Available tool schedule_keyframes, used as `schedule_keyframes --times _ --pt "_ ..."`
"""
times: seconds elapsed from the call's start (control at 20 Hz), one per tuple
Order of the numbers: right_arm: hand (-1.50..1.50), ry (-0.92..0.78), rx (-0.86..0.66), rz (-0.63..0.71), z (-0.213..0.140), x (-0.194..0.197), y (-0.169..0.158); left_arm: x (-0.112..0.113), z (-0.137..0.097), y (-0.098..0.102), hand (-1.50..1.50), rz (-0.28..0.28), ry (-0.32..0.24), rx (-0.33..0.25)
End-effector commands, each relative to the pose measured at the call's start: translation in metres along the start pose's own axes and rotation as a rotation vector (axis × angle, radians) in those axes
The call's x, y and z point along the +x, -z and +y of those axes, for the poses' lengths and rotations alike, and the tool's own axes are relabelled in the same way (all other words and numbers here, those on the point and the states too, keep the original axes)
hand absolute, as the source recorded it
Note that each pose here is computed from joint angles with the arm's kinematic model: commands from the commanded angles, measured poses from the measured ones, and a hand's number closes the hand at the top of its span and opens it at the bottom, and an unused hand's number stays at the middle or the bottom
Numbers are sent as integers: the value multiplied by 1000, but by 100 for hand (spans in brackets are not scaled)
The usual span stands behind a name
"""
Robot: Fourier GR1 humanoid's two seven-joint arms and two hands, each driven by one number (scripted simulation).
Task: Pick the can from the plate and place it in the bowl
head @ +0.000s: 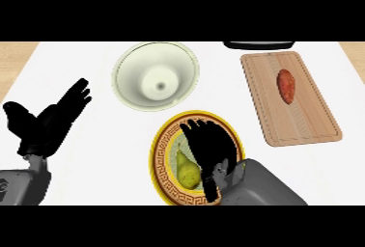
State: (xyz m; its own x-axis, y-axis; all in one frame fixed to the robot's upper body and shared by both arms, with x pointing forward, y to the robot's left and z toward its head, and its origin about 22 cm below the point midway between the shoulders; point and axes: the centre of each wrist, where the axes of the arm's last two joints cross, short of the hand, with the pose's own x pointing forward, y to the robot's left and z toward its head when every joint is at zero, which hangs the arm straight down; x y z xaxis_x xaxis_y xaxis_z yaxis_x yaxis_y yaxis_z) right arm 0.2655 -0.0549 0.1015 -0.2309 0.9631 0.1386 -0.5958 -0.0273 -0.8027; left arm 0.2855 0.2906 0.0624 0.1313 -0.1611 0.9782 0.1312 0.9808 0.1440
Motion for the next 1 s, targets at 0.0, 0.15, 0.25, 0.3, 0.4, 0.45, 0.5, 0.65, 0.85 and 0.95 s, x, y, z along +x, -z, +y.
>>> schedule_keyframes --times 0.0,0.15,0.25,0.3,0.4,0.45,0.5,0.65,0.85,0.95 --pt "-150 -5 26 70 8 -12 12 -9 6 0 0 -4 10 -9" --pt "-150 -13 37 80 28 -4 5 -2 11 5 0 3 17 14" --pt "-150 11 16 69 10 -9 20 14 4 13 0 5 -6 13" --pt "-150 2 39 80 26 0 15 -5 11 -1 0 1 3 13" --pt "-150 10 18 77 15 -8 29 -7 -4 4 0 8 -8 7" --pt "-150 14 30 86 36 -13 20 11 13 -3 0 -12 -7 0" --pt "-150 -6 47 89 26 -13 18 -2 2 9 0 3 7 -6" --pt "-150 18 48 78 26 -21 40 -7 -8 3 0 16 2 -6" --pt "150 -14 -11 3 45 -34 42 -8 -3 0 0 19 -13 14" --pt "150 -7 -42 5 49 -36 56 -2 2 13 0 -7 -6 -1"
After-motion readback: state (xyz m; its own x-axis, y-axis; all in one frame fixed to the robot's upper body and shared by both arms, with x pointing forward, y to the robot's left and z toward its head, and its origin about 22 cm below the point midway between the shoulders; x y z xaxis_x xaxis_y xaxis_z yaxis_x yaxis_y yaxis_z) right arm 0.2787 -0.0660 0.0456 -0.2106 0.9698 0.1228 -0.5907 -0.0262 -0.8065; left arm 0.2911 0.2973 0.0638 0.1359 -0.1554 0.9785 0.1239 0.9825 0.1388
